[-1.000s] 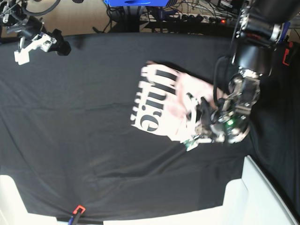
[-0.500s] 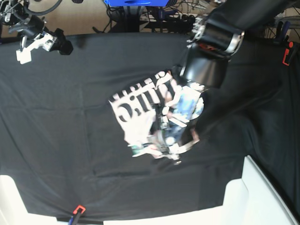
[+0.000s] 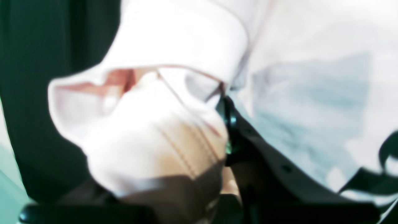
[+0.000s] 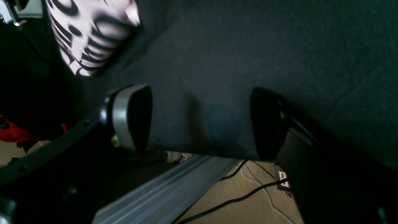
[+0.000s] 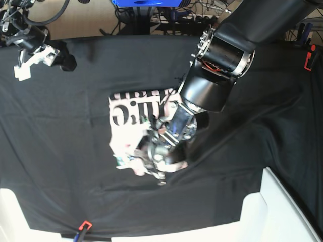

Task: Fold the T-shirt properly
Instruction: 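Flip the grasped end over the bundle with the left gripper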

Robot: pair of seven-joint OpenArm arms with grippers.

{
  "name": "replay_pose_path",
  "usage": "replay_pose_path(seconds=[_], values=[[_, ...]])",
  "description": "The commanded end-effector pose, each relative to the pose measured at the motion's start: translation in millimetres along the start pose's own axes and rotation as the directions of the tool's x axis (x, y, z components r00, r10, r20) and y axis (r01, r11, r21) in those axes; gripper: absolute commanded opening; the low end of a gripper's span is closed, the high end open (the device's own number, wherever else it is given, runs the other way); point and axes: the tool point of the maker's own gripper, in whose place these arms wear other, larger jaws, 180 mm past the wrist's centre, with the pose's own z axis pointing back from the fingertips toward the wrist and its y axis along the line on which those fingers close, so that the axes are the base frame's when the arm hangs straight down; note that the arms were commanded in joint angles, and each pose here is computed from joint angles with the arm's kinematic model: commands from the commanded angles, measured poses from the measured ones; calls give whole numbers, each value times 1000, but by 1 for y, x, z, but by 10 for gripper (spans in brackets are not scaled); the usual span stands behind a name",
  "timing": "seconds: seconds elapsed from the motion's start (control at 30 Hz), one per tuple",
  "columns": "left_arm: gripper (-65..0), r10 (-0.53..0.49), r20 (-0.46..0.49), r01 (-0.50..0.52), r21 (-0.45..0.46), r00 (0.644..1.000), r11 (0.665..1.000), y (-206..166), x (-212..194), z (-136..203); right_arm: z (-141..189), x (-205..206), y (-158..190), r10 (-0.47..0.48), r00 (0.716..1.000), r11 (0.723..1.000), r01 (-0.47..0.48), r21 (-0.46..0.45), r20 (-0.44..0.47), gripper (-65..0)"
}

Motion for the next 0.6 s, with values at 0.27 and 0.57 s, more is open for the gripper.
replay_pose_path(seconds=[0.27,0.57], values=[[-650,-79,116,76,32,990,997,8,43,7,3,16,1,18,999,1000,-18,8,42,-183],[-650,-83,49,81,56,995,995,23,35,10,1,18,5,24,999,1000,-25,18,42,-183]])
